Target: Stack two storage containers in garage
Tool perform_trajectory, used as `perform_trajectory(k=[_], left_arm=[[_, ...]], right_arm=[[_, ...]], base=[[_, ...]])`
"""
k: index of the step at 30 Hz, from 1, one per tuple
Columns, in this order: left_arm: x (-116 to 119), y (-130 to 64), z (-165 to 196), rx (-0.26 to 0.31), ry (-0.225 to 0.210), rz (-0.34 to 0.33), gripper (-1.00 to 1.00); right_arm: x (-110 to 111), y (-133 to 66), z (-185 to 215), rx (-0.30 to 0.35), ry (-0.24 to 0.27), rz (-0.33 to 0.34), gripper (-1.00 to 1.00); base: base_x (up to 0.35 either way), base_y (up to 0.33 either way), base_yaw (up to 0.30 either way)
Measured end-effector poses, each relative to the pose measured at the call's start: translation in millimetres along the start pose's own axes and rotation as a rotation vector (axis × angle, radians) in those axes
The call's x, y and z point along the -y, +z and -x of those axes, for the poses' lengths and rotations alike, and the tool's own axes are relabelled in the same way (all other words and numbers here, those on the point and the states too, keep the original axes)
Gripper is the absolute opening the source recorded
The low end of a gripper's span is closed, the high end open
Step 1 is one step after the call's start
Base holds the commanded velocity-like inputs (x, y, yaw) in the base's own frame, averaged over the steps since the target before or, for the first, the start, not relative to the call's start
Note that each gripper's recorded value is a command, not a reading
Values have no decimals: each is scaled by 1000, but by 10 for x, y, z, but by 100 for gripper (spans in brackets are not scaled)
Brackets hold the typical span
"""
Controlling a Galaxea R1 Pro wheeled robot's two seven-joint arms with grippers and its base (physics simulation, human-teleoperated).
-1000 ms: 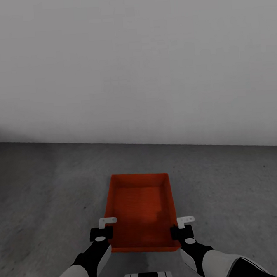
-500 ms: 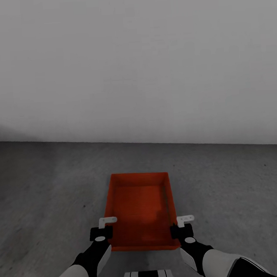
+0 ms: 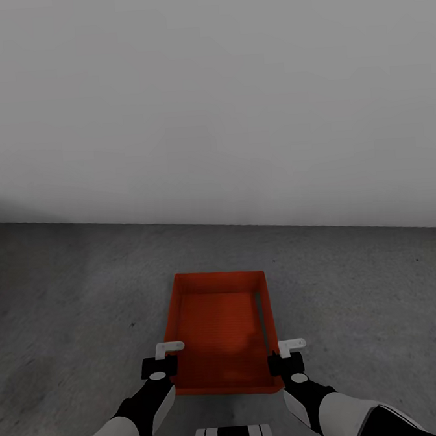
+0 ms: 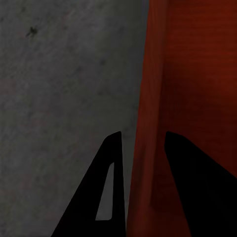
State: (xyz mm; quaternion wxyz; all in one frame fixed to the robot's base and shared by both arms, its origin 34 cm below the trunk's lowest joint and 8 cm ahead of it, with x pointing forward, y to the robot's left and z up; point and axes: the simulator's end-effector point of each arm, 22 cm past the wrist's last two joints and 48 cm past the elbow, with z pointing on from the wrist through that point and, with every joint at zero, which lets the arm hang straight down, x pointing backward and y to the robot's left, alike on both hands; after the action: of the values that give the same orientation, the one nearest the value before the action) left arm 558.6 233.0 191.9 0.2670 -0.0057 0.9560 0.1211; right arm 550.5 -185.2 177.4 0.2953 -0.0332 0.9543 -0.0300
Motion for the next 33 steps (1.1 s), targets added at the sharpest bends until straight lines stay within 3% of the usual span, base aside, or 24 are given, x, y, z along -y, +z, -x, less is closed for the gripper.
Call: perform_trajectory(k=[5,6,7,8,27,33], left_arm=[[1,-1,1,0,0,0,-100],[1,-1,1,0,0,0,-100],[22,5,-13,-3,-13,-4,100],[-11,12,-129,-48,-60,3,100],[-20,11,-134,-50,-62,8,100],[-18,-6,-156,-70,-112,7,100]], right_arm=[[0,0,0,0,3,2,-100],[0,0,-1,0,3,2,100],[-85,0,0,-5,37,10,100],[-101,0,-1,-5,36,14,100],[-93,-1,-9,-8,47,8,100],[-88,-16,8,-7,46,8,100]], base=[[0,0,0],[0,0,0],[0,0,0],[0,0,0],[0,0,0],[0,0,0]])
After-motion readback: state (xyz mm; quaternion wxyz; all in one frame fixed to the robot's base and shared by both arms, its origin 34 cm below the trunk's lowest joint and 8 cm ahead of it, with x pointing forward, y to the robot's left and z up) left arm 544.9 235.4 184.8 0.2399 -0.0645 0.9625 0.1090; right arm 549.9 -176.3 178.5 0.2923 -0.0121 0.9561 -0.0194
